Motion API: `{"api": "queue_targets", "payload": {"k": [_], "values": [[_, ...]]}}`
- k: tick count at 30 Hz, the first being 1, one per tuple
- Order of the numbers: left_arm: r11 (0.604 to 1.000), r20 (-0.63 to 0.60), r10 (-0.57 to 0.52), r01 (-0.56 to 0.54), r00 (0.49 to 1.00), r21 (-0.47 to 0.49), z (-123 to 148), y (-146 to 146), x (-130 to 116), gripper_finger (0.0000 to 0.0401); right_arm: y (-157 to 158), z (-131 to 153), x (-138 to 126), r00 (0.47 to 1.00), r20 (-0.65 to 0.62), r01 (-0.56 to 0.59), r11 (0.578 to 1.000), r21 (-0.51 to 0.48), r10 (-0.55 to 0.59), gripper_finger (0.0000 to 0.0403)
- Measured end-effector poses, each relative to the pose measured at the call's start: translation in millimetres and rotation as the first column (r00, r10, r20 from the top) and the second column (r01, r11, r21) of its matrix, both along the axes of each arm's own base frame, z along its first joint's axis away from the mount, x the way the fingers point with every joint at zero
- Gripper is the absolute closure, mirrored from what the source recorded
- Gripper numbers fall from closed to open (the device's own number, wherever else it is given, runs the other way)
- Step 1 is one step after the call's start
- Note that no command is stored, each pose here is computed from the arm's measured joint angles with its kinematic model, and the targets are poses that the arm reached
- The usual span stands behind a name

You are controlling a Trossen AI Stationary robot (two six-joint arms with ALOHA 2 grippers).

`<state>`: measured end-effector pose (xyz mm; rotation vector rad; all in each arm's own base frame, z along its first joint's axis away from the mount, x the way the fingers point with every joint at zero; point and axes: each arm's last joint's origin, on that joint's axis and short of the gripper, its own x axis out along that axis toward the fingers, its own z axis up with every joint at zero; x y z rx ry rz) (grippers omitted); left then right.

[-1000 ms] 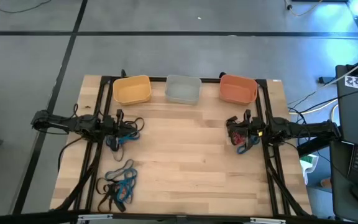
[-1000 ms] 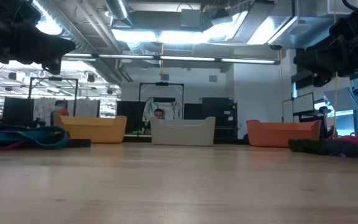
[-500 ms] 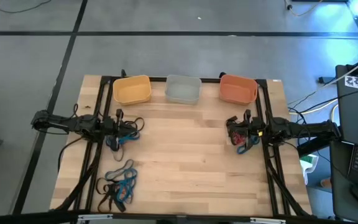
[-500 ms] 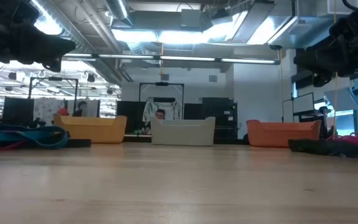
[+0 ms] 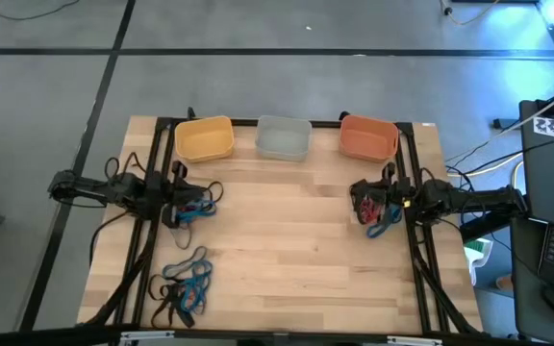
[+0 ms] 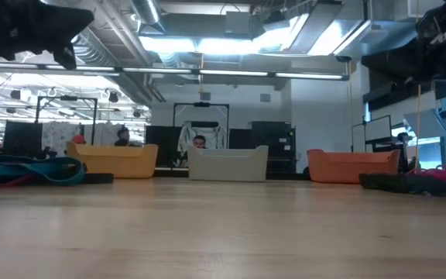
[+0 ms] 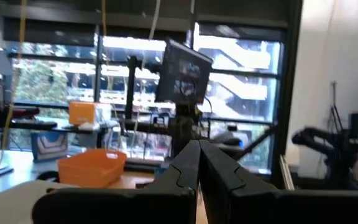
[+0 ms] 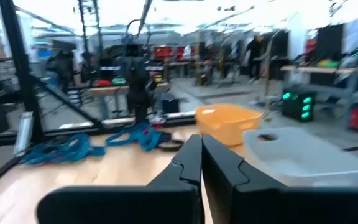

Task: Sort rubber bands into baskets
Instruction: Put the black rubber band into the yellow bin

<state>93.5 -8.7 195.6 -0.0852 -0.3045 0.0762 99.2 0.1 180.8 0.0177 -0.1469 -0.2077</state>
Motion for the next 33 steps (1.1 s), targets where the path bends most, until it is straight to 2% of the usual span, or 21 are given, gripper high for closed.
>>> {"api": "queue_targets", "payload": {"k": [4, 8, 12, 17, 21, 26, 33], "values": [[0.999, 0.001, 0.043, -0.043, 0.999, -0.006, 1, 1, 1, 0.0396, -1, 7, -1, 0.997, 0.062, 0.037, 0.999, -0.024, -0.035, 0.0388], [0.998, 0.007, 0.057, -0.057, 0.998, 0.001, 2, 1, 4, 0.0396, -2, 20, -5, 0.989, 0.121, 0.094, 0.989, -0.111, -0.08, 0.0388], [0.996, -0.016, 0.075, -0.074, 0.997, 0.054, 1, 0, 9, 0.0396, -3, 48, -13, 0.968, 0.237, 0.11, 0.989, -0.097, -0.084, 0.0388], [0.991, -0.088, 0.122, -0.115, 0.989, 0.075, 3, 0, 18, 0.0396, -3, 58, -13, 0.97, 0.226, 0.123, 0.985, -0.121, -0.093, 0.0388], [0.99, -0.145, 0.134, -0.126, 0.98, 0.062, 9, -1, 27, 0.0396, -4, 63, -7, 0.971, 0.195, 0.169, 0.977, -0.131, -0.142, 0.0388], [0.98, -0.292, 0.198, -0.186, 0.936, 0.067, 18, -2, 43, 0.0396, -3, 82, 5, 0.973, 0.163, 0.189, 0.969, -0.16, -0.163, 0.0388], [0.961, -0.483, 0.27, -0.265, 0.833, 0.08, 30, 3, 66, 0.0396, -1, 111, 30, 0.979, 0.097, 0.196, 0.951, -0.239, -0.177, 0.0388]]}}
